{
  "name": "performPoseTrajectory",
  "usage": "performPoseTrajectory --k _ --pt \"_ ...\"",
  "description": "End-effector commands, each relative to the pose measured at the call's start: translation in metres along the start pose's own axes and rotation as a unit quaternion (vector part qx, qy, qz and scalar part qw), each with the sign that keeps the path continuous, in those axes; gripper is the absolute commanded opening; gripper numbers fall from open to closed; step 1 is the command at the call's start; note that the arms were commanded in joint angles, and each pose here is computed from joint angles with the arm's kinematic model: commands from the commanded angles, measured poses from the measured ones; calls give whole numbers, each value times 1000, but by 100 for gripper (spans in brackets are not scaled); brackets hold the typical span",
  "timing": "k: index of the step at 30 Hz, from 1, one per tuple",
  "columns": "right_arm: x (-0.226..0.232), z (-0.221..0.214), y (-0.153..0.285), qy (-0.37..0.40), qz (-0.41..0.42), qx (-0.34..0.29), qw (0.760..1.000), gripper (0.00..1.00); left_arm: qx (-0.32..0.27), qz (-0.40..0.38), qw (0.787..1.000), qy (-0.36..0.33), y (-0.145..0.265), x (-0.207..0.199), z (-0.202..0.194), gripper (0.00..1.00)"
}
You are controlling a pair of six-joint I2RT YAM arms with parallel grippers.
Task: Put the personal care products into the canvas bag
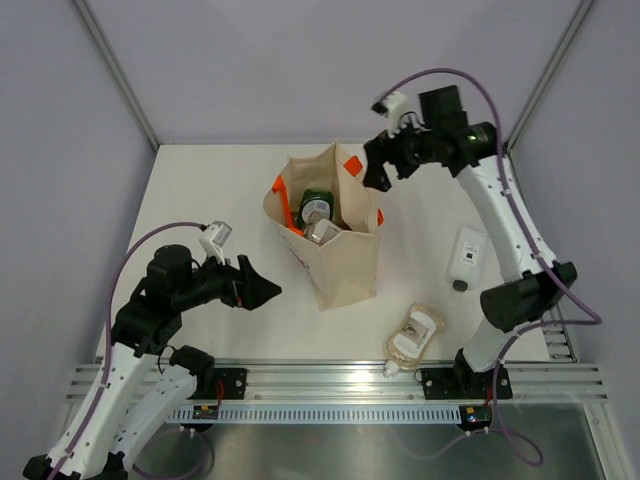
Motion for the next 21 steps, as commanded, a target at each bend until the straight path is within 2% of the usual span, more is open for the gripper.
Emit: performPoseTrajectory --k 1,2,3,4,5,6,7,8,9,12,13,14,15,17,19,20,21 --pt "-53 -16 79 -93 -87 -73 989 99 -3 -40 999 -29 -1 -11 2 99" --pt "-59 -14 109 -122 -119 -118 978 100 -4 -40 999 -28 -2 -9 1 99" --pt "-73 -53 104 -174 -140 -98 970 99 -3 -41 999 -20 -6 -6 -3 99" --pt "-100 -77 123 -221 -192 -111 950 100 -2 -42 999 -17 -8 -4 -6 99" --pt "-96 -91 139 -243 -211 -121 939 99 -3 -40 999 -12 -10 -2 -8 99" --pt "-93 -130 127 -282 -205 -89 933 100 -2 -42 999 -6 -13 1 -12 99" --pt "-98 -158 135 -323 -223 -77 917 99 -2 -43 999 -4 -14 2 -14 99" --pt "-92 -172 142 -345 -234 -79 906 99 -2 -41 999 -1 -15 4 -16 99" --pt "-86 -204 133 -380 -231 -55 894 99 -2 -41 999 0 -15 5 -17 99" --pt "-85 -259 135 -443 -272 -17 854 100 -3 -41 999 -1 -15 7 -22 99" --pt "-88 -269 136 -451 -290 -2 844 100 -6 -44 999 -4 -14 6 -22 99" --pt "-98 -285 137 -473 -323 23 819 99 -7 -46 999 -6 -13 5 -21 99" --pt "-101 -294 135 -481 -334 37 810 99 -7 -49 999 -7 -13 4 -21 99" --pt "-111 -308 125 -505 -336 58 793 99 -6 -50 999 -8 -13 4 -21 99" --pt "-121 -309 118 -514 -330 68 789 99 -4 -52 999 -9 -13 4 -23 99" --pt "-128 -322 110 -528 -338 94 773 99 -5 -53 999 -10 -13 3 -23 99" --pt "-133 -318 103 -517 -343 106 777 100 -6 -53 999 -11 -13 3 -22 99"
Point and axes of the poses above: each gripper's point midway between its finger pads, its own y axis back along the fingers, its own x axis along the line the jaws close on, z = x × y, the point moved 1 cm from there along y, back along the fingers, and after that the axes turned 1 degree about -y, right-handed, at the moved point
